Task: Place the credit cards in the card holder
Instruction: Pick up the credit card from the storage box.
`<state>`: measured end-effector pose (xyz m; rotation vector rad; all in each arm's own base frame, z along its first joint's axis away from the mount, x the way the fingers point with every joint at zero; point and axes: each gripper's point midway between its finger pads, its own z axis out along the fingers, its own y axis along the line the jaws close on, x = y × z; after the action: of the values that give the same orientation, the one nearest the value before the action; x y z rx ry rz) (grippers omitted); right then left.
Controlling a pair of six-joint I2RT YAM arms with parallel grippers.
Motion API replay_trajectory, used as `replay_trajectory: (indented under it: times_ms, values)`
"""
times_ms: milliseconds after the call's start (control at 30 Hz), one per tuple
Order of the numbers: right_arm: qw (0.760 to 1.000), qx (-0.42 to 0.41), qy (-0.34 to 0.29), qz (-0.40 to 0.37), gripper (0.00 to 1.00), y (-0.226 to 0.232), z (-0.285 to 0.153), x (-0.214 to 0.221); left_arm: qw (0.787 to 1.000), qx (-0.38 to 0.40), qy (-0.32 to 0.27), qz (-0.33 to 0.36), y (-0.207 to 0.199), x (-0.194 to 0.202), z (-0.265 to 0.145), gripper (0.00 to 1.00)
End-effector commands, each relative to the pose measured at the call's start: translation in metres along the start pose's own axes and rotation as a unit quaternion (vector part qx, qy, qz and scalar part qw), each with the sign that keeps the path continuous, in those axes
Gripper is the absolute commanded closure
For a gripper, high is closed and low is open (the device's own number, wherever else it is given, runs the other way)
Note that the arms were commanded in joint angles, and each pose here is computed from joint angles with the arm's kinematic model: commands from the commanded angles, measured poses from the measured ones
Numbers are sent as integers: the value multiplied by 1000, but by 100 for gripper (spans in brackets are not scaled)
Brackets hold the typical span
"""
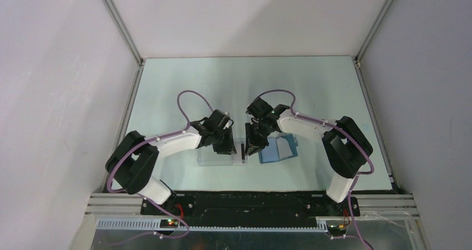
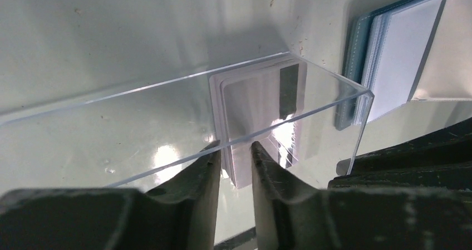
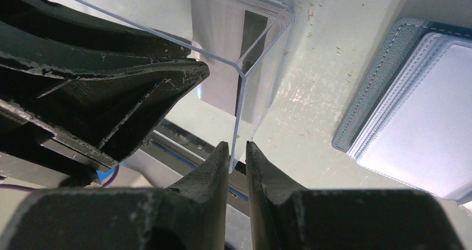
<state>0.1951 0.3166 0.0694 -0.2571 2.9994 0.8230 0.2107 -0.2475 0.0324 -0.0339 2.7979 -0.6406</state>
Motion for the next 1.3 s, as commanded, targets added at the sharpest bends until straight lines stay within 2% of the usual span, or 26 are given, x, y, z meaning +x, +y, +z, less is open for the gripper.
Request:
replay_trajectory:
  times_ms: [0, 300, 1033, 1267]
  values:
    - [1000, -1, 8, -9, 78, 1, 3, 3, 1000, 3, -14, 18, -10, -12, -2, 72]
    - [1000, 0, 11, -9, 78, 0, 5, 4, 999, 12, -13, 30, -20, -11, -3, 97]
    - [1000, -1, 15, -8, 78, 1, 6, 6, 997, 42, -48, 46, -38, -19, -26, 98]
    - [1000, 1, 16, -9, 78, 0, 7, 7, 997, 57, -41, 43, -46, -16, -29, 94]
